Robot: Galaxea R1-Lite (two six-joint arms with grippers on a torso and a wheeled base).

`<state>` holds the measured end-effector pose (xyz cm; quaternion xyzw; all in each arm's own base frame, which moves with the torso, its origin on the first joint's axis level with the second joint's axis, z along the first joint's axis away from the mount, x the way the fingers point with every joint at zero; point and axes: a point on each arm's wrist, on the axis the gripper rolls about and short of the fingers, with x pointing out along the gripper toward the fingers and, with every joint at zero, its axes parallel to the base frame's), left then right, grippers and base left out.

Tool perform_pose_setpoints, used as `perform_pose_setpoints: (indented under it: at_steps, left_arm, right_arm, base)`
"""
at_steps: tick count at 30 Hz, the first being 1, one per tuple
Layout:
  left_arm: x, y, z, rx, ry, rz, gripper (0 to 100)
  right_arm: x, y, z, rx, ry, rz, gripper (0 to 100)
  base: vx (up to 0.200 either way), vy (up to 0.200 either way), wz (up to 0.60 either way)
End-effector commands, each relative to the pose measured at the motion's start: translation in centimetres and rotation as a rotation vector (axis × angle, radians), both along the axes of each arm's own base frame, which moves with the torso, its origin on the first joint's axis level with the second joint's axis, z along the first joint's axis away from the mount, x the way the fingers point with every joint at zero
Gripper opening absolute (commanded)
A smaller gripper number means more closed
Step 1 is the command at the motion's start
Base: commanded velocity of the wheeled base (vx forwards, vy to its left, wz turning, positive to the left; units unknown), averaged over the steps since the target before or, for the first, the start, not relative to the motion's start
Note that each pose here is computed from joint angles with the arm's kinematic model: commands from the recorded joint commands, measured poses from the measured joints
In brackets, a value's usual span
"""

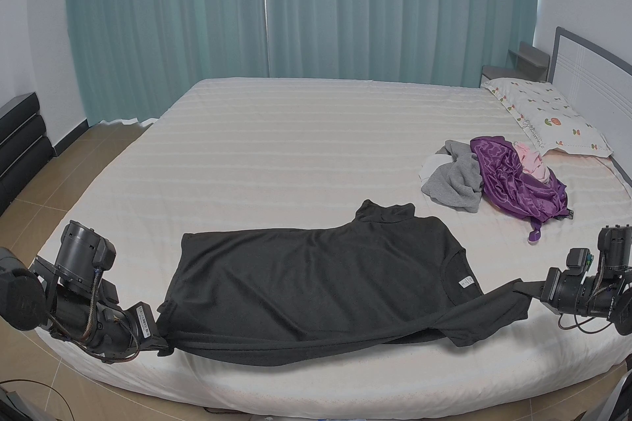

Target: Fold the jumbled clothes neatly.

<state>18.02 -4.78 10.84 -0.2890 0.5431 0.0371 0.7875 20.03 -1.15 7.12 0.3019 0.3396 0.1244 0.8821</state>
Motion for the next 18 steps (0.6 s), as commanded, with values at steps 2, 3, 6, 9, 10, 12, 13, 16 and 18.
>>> perform_pose_setpoints:
  at_steps: [2,3,6,9,10,12,13,16,18]
  left_arm:
    - [-0.1,0.0,-0.1,0.005,0.013,0.0,0]
    - [-0.1,0.0,-0.2,0.005,0.021,-0.001,0]
    - [-0.1,0.0,-0.7,0.008,0.048,-0.005,0]
    - [-0.4,0.0,-1.5,0.016,0.09,-0.01,0]
    - [-0.6,0.1,-1.9,0.021,0.108,-0.011,0]
    - [-0.8,0.1,-2.4,0.029,0.134,-0.016,0]
    - [-0.9,0.1,-2.5,0.03,0.138,-0.017,0]
    - [-0.8,0.1,-2.5,0.027,0.136,-0.015,0]
    - [-0.6,0.0,-2.4,0.023,0.129,-0.013,0]
  right_arm:
    - [-0.7,0.1,-0.3,0.0,0.016,0.006,0]
    - [-0.8,0.1,-0.3,0.001,0.02,0.006,0]
    - [-1.4,0.2,-0.5,0.0,0.032,0.006,0]
    - [-2.2,0.3,-0.8,-0.007,0.044,0.009,0]
    - [-2.5,0.3,-0.8,-0.01,0.044,0.012,0]
    - [-2.9,0.3,-1.0,-0.018,0.051,0.019,0]
    - [-3.0,0.4,-1.0,-0.022,0.051,0.024,0]
    - [-2.9,0.4,-1.1,-0.025,0.051,0.03,0]
    - [-2.6,0.3,-1.1,-0.024,0.051,0.031,0]
  base:
    - [0.0,0.0,0.0]
    - [0.0,0.0,0.0]
    - [0.0,0.0,0.0]
    - [0.0,0.0,0.0]
    - [0.0,0.0,0.0]
    - [0.0,0.0,0.0]
    - [0.0,0.0,0.0]
    - [0.0,0.0,0.0]
    - [0.0,0.0,0.0]
